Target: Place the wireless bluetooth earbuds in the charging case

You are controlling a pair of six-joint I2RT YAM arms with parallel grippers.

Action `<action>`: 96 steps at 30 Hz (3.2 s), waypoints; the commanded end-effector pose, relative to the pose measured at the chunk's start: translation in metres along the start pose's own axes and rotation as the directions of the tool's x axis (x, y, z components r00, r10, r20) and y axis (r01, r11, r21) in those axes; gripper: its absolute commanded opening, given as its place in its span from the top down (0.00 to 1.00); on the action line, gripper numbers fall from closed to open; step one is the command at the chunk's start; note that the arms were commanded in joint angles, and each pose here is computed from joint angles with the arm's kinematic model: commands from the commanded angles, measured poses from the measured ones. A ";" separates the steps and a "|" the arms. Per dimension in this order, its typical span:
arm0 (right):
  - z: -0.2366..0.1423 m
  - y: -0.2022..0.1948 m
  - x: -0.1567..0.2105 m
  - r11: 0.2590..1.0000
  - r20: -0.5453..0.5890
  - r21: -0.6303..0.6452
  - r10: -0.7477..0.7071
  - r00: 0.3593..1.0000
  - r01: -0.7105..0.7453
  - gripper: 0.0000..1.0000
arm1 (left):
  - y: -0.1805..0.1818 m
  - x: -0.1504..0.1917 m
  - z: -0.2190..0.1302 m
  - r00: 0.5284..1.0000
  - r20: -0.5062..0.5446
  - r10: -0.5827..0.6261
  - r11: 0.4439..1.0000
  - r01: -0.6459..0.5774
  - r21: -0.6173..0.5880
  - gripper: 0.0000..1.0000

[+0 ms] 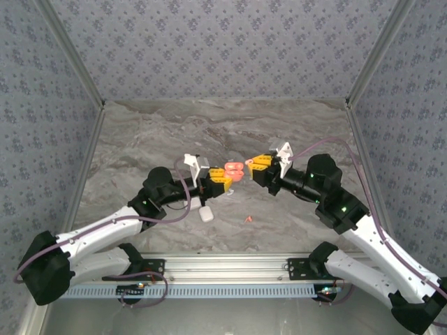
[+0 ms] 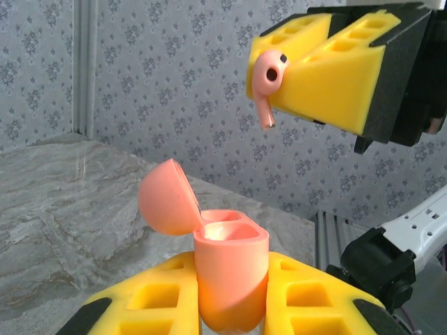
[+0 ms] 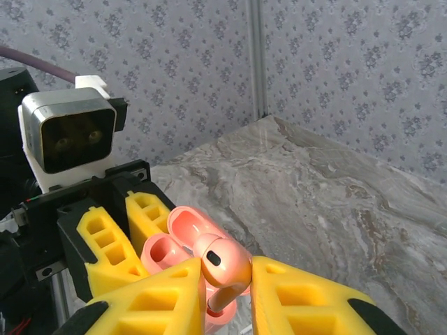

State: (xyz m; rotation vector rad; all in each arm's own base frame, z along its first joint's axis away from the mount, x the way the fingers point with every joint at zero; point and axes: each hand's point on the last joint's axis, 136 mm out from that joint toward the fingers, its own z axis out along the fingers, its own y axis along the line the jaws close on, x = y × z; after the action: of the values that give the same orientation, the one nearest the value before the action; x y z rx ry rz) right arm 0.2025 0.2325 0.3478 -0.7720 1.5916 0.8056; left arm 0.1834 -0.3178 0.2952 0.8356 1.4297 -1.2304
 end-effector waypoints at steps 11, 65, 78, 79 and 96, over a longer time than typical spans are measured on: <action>0.007 0.009 -0.001 0.998 0.021 -0.054 -0.022 1.000 0.023 0.76 | -0.017 -0.034 0.002 0.996 0.094 0.006 0.998 -0.012 0.061 1.00; 0.004 0.017 -0.002 0.988 -0.028 -0.136 0.064 0.998 -0.067 0.50 | -0.022 -0.037 0.000 0.992 0.120 0.049 0.996 -0.058 0.069 1.00; -0.022 -0.033 0.044 0.893 -0.125 0.258 0.410 0.904 -0.369 0.42 | -0.001 -0.026 -0.015 0.983 0.068 0.170 0.982 -0.163 -0.101 1.00; -0.023 -0.037 0.059 0.872 -0.145 0.294 0.444 0.884 -0.390 0.44 | 0.000 -0.025 -0.017 0.983 0.063 0.173 0.980 -0.166 -0.111 1.00; 0.002 -0.028 0.267 0.760 -0.493 0.504 0.643 0.586 -0.410 0.53 | 0.006 -0.010 -0.062 0.982 0.026 0.189 0.954 -0.178 -0.243 1.00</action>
State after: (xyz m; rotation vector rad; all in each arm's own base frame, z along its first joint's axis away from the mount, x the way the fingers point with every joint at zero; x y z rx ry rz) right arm 0.1814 0.1941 0.0873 -0.2973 2.6239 0.6482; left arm 0.1752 -0.2593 0.2947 0.7688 1.4073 -0.9260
